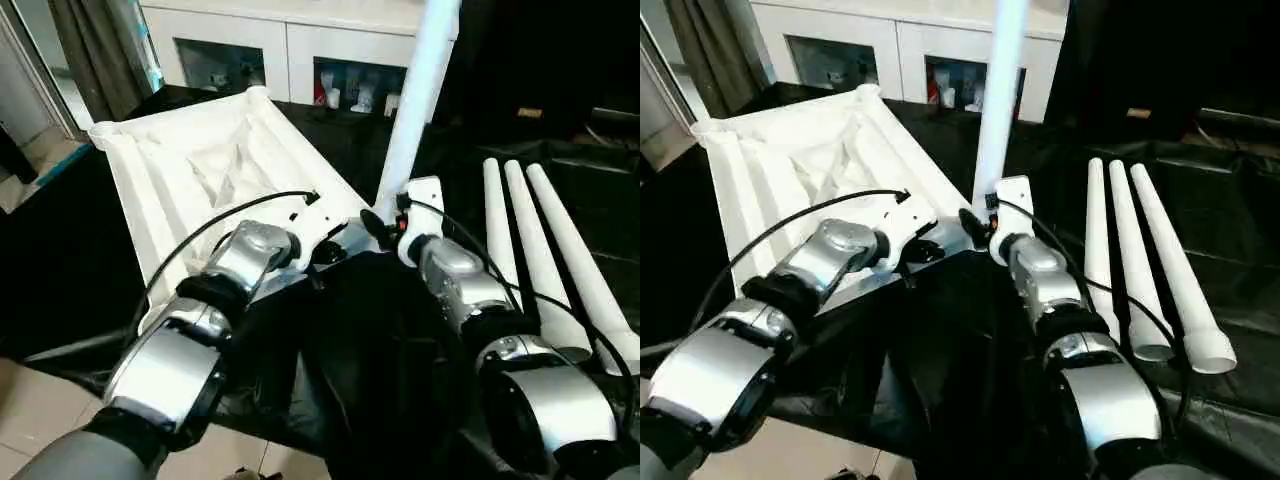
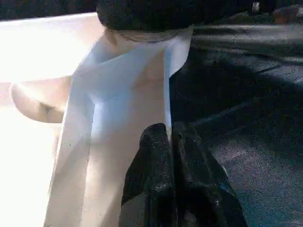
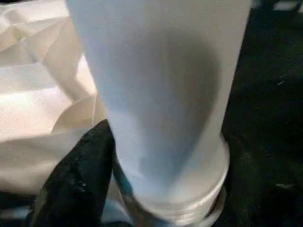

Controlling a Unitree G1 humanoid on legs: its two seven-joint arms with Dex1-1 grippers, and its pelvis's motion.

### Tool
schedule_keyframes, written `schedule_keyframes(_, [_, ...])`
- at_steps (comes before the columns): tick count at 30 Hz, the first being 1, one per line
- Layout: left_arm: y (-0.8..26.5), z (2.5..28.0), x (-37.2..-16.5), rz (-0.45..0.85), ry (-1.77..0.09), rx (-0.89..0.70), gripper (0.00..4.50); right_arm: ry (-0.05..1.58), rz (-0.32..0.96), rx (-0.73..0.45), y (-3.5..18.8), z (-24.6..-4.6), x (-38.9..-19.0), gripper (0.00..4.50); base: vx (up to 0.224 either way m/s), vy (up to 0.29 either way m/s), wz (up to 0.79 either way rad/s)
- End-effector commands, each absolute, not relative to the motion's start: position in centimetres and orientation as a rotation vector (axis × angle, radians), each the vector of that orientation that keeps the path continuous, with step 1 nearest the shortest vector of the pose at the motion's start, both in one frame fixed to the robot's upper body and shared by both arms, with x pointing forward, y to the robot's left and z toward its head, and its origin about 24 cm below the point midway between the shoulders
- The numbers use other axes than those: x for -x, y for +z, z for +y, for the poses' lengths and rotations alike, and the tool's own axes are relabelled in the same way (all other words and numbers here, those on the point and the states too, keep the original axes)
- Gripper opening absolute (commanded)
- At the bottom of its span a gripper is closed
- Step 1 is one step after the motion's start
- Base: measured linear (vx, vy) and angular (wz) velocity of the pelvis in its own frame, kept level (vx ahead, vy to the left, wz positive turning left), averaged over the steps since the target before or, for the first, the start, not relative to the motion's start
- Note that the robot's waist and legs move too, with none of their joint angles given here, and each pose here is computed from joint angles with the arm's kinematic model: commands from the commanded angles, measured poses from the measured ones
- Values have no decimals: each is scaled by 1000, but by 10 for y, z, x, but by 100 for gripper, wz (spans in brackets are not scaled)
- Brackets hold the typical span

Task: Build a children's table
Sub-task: Rotate leg to tighten

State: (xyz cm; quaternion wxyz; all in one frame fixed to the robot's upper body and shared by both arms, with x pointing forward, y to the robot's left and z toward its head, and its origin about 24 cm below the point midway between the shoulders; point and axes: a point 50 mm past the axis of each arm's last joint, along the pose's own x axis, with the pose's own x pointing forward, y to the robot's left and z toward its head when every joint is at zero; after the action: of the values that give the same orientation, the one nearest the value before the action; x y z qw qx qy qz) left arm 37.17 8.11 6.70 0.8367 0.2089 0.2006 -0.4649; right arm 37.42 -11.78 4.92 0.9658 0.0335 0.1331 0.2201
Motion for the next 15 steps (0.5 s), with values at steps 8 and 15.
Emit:
schedule_keyframes(8, [81, 94, -361, 255, -1179, -468, 0, 732, 236, -2, 55, -140, -353, 401, 0, 0, 0])
schedule_keyframes(15, [73, 108, -348, 266, -1299, -484, 0, 914, 241, 78, 61, -162, -330, 401, 0, 0, 0])
